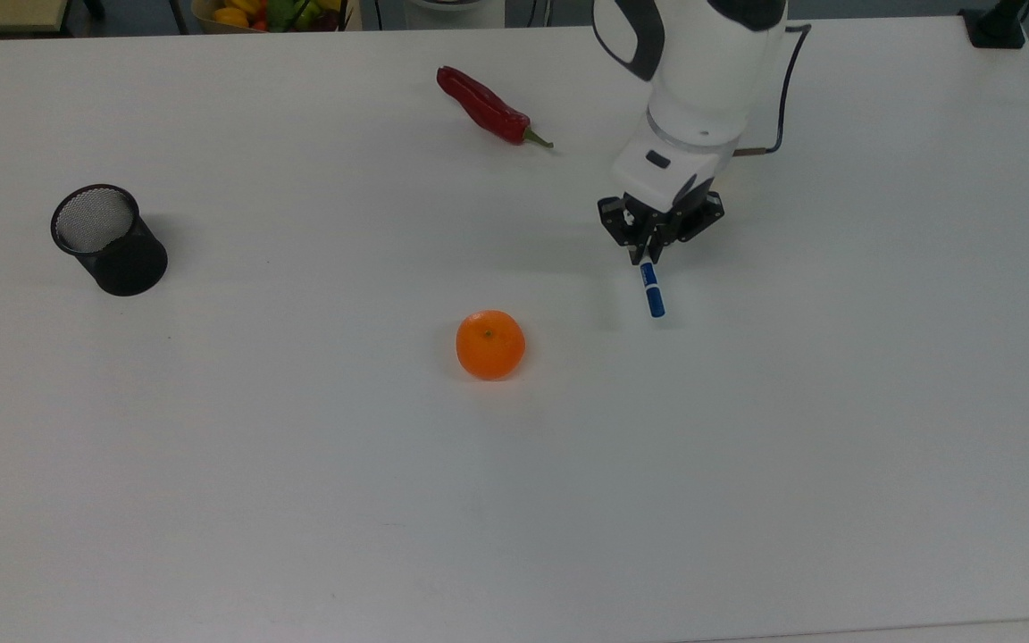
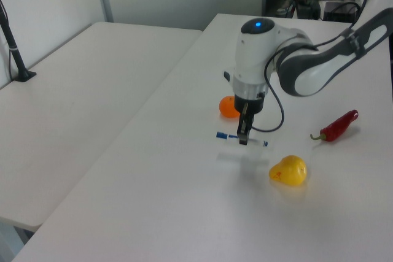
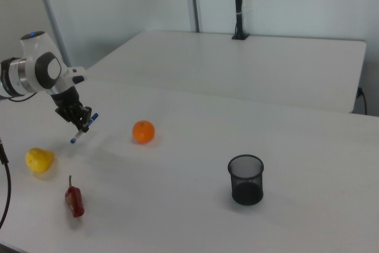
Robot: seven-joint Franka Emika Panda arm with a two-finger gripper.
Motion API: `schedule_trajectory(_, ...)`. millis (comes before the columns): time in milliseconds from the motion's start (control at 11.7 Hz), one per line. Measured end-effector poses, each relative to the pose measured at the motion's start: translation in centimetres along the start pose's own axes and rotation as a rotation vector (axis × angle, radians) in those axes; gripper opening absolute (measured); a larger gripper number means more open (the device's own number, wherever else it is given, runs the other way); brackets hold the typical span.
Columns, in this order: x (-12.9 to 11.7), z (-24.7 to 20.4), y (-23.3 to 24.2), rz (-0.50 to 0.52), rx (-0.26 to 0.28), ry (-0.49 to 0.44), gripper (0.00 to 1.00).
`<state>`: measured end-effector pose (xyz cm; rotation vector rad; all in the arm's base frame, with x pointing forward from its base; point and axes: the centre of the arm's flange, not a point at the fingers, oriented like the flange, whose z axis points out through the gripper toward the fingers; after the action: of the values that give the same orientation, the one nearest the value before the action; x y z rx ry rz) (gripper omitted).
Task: Place marker
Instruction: 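Lift the marker and carry it toward the black mesh pen cup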
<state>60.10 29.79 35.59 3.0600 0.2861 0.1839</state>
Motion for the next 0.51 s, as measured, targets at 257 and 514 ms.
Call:
schedule_trajectory(257,0.1,-6.5,2.8,0.051,0.007,0.040,0.16)
schedule_trajectory(514,-1.3,-13.9,6.2,0.041,0.072,0.011,0.16)
